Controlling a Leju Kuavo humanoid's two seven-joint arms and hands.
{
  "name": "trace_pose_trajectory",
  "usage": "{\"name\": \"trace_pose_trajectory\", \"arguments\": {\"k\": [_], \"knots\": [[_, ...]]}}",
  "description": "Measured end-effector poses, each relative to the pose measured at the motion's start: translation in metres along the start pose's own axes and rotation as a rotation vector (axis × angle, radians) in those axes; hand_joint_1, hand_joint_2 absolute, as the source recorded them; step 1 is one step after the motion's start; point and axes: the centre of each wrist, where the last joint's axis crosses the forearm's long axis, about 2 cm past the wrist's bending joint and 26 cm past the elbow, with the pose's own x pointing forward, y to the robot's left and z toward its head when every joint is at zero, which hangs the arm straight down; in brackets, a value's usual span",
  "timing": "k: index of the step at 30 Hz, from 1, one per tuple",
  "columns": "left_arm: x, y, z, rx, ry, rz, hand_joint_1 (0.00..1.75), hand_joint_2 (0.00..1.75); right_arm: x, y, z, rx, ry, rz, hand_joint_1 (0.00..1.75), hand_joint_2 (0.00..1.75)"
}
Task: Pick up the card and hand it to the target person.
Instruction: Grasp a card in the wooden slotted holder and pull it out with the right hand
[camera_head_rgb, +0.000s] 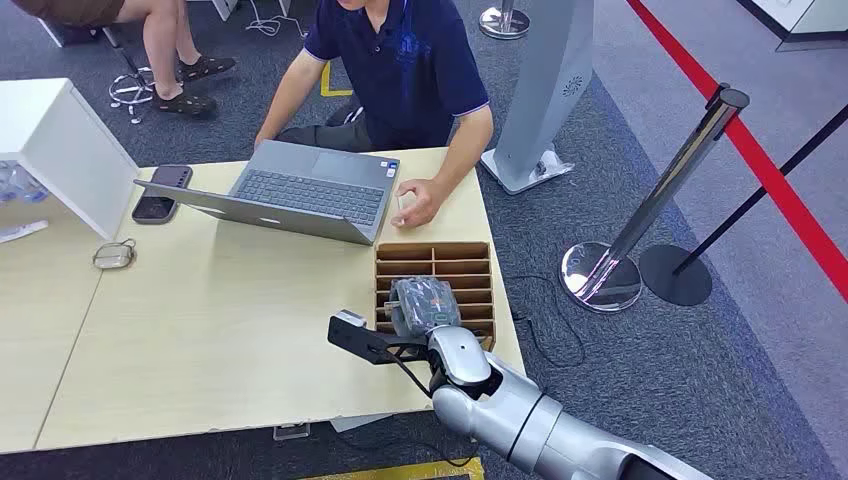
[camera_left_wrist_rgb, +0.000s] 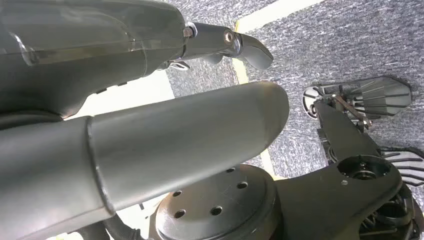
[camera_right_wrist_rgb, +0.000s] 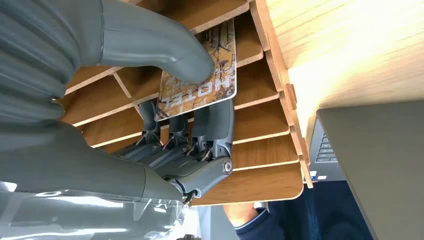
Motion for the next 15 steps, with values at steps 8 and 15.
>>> {"name": "trace_pose_trajectory", "arguments": {"k": [8,15], "knots": [[-0.0003,0.0,-0.0001,0.0,0.001,0.001,0.0,0.0,0.0002,-0.0024,-0.0015,0.015,-0.002,-0.022,1.3,1.75],[-0.0006,0.0,-0.0001,-0.001,0.0,0.005,0.0,0.0,0.0003,-0.0043,-0.0027,0.016,-0.003,-0.026,1.3,1.75]]}}
